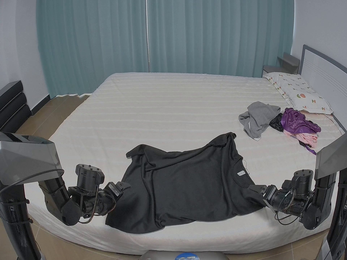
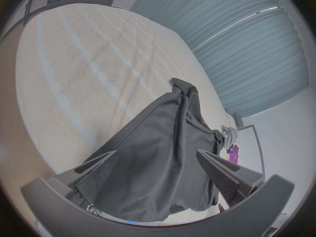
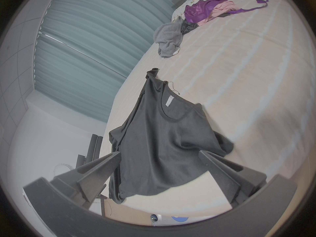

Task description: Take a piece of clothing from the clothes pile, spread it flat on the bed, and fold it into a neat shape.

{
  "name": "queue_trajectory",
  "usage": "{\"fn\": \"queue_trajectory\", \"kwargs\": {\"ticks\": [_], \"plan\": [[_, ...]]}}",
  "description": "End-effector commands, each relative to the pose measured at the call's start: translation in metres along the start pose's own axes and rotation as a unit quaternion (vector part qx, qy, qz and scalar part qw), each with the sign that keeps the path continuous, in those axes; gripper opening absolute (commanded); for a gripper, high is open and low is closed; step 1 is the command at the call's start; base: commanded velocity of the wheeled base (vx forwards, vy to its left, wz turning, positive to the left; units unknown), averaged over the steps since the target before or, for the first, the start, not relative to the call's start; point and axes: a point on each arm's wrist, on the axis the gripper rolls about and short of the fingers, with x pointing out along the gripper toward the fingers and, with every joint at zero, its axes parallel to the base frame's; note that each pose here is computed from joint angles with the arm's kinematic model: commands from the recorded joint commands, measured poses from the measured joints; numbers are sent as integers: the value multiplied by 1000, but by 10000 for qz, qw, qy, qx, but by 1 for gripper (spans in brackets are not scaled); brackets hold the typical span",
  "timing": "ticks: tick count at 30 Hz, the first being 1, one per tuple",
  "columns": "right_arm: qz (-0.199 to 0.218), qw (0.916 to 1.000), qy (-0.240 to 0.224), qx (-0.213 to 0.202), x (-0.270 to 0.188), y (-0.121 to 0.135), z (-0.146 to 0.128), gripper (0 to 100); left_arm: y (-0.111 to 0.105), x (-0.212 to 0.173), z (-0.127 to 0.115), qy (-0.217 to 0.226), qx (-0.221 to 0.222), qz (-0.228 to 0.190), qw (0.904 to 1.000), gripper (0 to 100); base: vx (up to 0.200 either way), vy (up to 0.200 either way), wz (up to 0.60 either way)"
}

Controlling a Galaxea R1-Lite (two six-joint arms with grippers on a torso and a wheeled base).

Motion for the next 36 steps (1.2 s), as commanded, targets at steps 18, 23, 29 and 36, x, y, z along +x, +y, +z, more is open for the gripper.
{"fn": "queue_trajectory", "kwargs": {"ticks": [18,23,29,36], "plan": [[81,9999,45,-74,1,4,-4,100,-6,-1,-3,-75,61,-170,9998,100,-22,-44,0],[91,9999,62,-79,1,4,-5,100,-7,-2,-5,-58,81,-188,9998,100,0,-200,0],[59,9999,80,-66,1,3,-5,100,-3,-5,-4,-205,145,-89,9996,100,0,-100,0],[66,9999,64,-70,1,4,-5,100,14,-13,-6,-302,498,349,9977,100,0,0,0]]}}
